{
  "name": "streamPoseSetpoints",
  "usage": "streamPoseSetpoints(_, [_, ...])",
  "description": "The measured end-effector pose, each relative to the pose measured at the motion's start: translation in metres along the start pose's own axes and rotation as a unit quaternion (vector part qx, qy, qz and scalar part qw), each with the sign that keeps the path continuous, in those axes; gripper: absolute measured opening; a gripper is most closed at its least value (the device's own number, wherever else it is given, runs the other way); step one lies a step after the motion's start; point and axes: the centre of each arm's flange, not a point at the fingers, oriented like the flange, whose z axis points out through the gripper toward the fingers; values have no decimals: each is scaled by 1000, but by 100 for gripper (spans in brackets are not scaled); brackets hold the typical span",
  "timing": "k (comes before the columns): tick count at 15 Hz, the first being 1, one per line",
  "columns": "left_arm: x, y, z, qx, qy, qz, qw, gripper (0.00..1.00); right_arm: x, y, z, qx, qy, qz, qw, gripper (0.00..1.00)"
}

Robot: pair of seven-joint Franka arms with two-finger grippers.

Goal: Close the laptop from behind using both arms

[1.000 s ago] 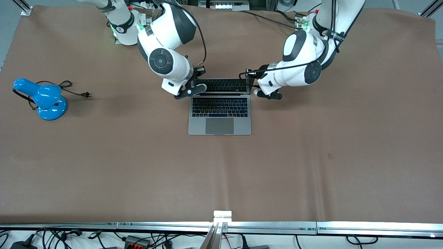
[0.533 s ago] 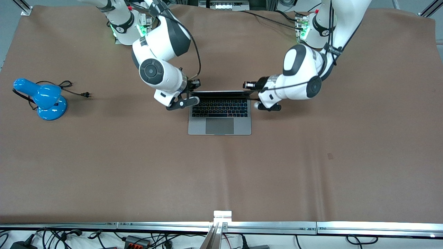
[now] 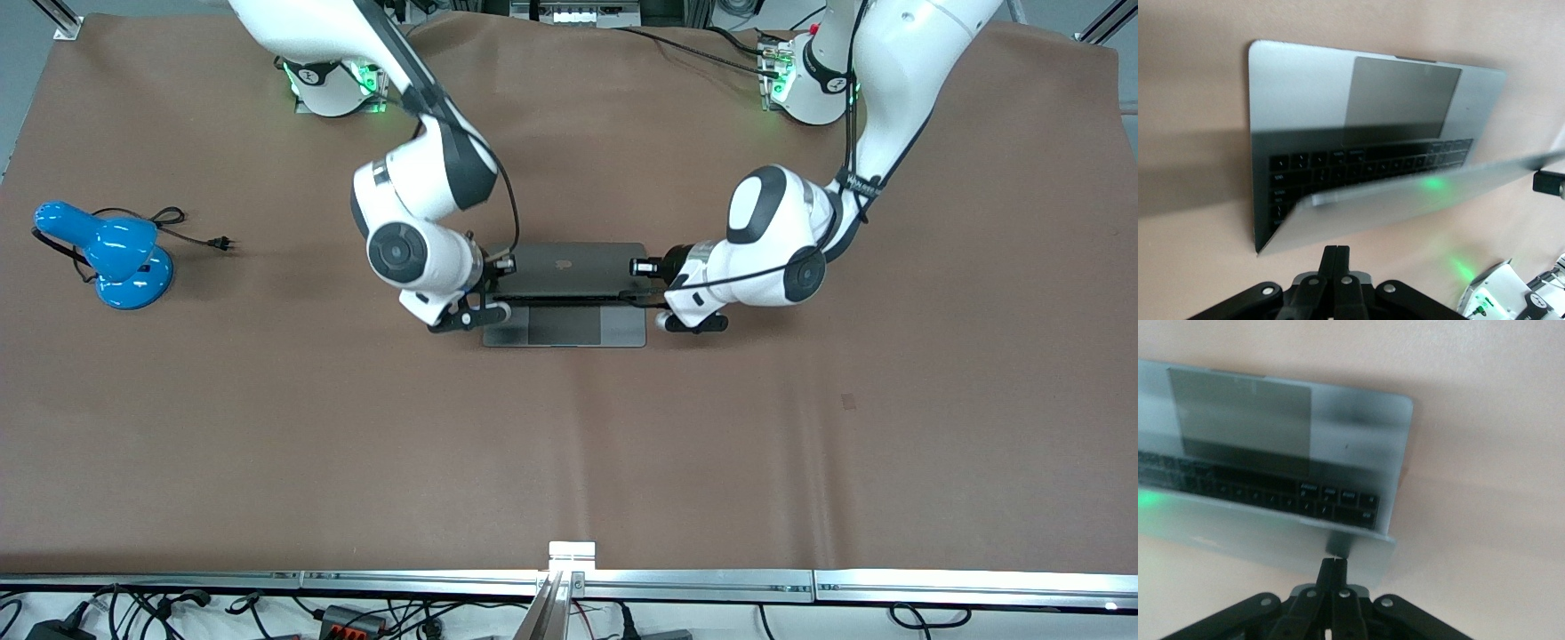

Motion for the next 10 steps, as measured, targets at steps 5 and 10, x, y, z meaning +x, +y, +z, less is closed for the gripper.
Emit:
streamPoseSetpoints(5, [25,-14,35,5,-5,0,1000,1,32,10,37,-20,18,3,1000,1])
streamPoseSetpoints(10, [31,-12,56,29,17,12,999,1,41,15,67,-32,21,2,999,1])
